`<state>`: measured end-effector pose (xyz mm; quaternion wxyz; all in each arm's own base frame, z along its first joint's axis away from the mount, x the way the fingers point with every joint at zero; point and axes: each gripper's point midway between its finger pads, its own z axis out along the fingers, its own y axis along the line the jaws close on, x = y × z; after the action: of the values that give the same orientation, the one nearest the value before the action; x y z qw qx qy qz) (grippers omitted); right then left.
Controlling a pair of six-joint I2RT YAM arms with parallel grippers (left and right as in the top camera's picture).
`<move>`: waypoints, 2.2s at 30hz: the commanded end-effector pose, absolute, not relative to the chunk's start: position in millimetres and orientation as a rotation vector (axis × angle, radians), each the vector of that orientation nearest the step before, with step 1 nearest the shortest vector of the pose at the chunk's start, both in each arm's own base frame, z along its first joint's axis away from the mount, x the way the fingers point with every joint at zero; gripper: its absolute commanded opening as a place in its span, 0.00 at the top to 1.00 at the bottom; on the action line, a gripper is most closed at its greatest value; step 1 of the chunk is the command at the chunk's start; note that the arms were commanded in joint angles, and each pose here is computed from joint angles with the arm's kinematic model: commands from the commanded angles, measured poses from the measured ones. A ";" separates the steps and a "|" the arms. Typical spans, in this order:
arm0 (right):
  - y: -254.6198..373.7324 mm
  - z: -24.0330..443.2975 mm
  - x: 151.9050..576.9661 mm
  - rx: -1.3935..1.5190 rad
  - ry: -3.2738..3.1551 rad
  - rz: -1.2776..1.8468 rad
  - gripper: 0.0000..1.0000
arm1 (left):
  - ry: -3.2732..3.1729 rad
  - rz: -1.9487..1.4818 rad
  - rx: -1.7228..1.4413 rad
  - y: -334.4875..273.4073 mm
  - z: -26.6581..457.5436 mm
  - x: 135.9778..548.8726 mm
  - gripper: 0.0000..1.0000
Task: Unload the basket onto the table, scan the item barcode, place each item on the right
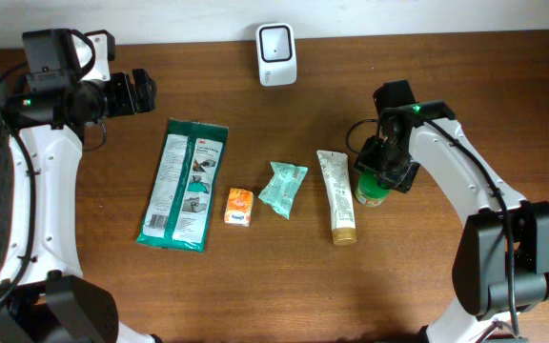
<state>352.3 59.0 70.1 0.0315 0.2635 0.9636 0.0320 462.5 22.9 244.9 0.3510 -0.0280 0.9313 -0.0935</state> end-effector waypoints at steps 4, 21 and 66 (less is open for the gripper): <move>55.6 64.3 347.5 0.829 2.974 0.060 0.37 | 2.379 -0.247 -0.056 21.3 258.3 463.8 0.01; 52.3 63.5 330.0 0.838 3.040 0.015 0.31 | 2.379 -0.247 -0.056 21.3 258.3 463.8 0.01; 183.4 186.0 424.5 0.030 2.687 0.531 0.42 | 2.379 -0.247 -0.056 21.3 258.3 463.8 0.01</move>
<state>437.6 176.7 181.1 0.2294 -0.0028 0.9591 0.1660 462.4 22.9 244.8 0.3508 -0.0281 0.9314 -0.0935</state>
